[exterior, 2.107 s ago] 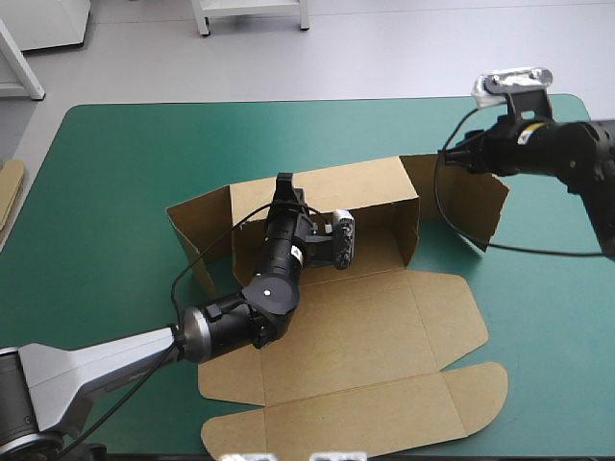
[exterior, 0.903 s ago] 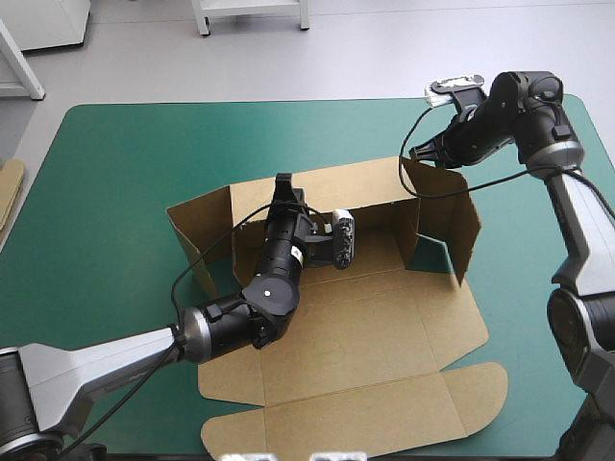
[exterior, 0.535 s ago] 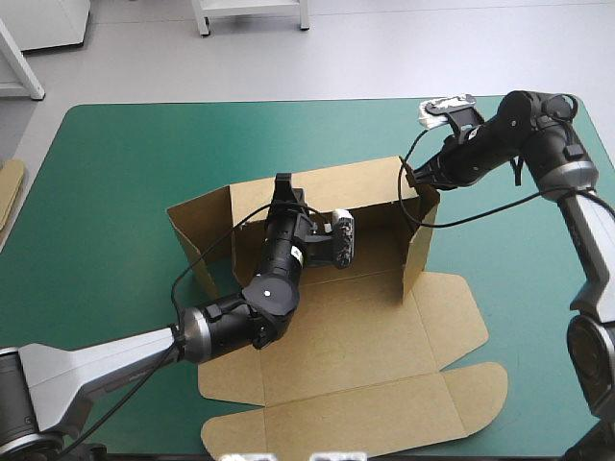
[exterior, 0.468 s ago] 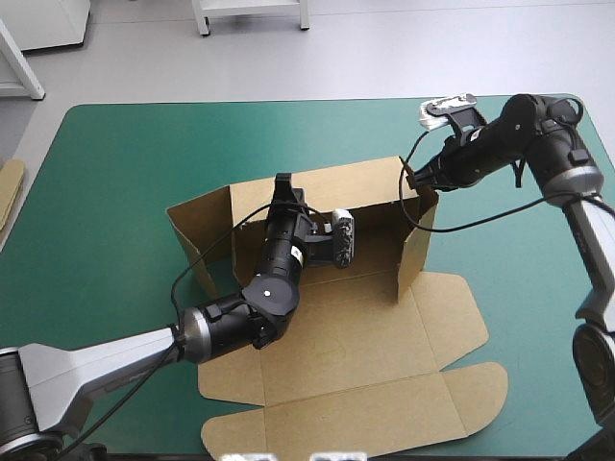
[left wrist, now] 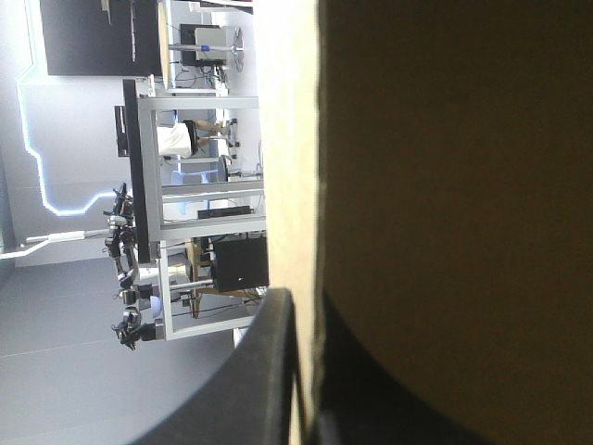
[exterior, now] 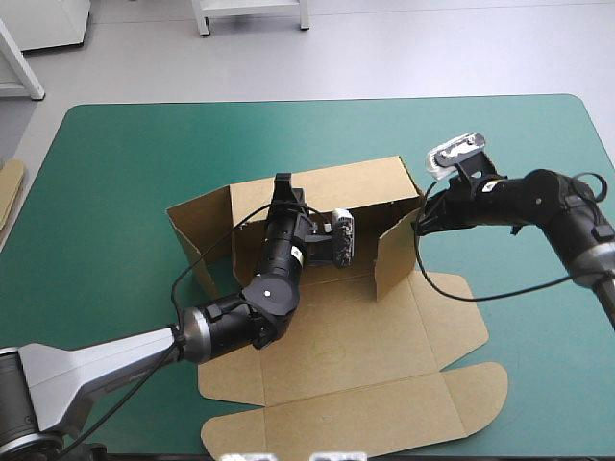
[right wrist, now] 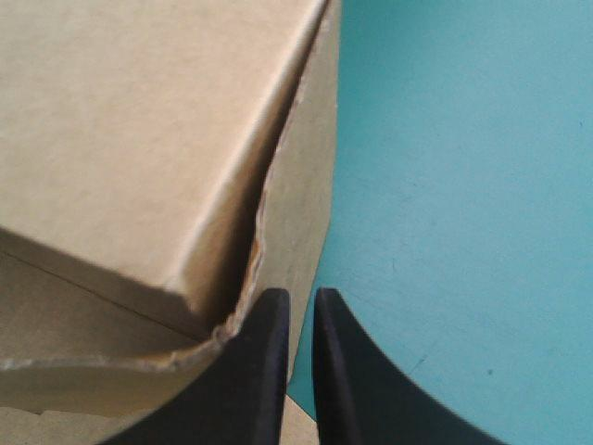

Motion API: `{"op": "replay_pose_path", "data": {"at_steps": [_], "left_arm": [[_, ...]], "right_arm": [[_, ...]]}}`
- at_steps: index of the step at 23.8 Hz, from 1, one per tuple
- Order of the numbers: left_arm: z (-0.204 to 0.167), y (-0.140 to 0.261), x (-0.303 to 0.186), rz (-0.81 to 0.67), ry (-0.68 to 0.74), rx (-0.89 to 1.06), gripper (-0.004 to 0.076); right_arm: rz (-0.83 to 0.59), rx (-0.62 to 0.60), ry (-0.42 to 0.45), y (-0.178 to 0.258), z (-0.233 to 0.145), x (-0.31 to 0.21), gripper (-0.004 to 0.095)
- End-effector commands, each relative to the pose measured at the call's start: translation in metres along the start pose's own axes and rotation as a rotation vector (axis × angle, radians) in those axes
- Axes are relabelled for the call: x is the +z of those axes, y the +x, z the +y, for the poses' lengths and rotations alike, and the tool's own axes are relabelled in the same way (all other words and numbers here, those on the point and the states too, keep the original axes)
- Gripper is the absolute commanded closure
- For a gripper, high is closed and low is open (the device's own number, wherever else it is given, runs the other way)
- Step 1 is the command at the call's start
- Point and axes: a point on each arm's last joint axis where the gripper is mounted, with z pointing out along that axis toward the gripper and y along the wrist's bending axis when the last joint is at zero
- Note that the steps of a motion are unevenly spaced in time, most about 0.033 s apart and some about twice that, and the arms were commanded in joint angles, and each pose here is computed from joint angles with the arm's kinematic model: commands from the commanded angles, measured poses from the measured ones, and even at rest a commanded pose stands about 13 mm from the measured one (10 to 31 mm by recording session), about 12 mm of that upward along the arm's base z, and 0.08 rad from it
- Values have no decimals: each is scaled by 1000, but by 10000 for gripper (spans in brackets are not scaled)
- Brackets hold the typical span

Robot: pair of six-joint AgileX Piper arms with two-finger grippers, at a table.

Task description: Fold the box

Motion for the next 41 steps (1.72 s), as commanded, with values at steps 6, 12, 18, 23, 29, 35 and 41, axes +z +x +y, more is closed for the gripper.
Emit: {"op": "replay_pose_path", "data": {"at_steps": [6, 12, 18, 23, 29, 35, 41], "left_arm": [[15, -3, -10, -48, -33, -39, 732], [15, -3, -10, -49, -34, -38, 732], [15, -3, -10, -49, -35, -36, 732], [15, -3, -10, -49, -39, -33, 732], [15, -3, -10, -51, -41, -31, 732], [15, -4, -10, -54, -41, -29, 732], [18, -5, -10, -66, -71, -30, 732]], "right_arm": [[-119, -106, -25, 19, 17, -18, 462], [-191, -170, -54, 13, 19, -14, 433], [-186, -163, -88, 13, 15, 4, 434], [-256, -153, -87, 7, 15, 4, 434], [-238, -141, -107, 8, 14, 12, 436], [-227, -123, -135, 5, 13, 16, 448], [-222, -145, -169, 4, 23, 17, 704]]}}
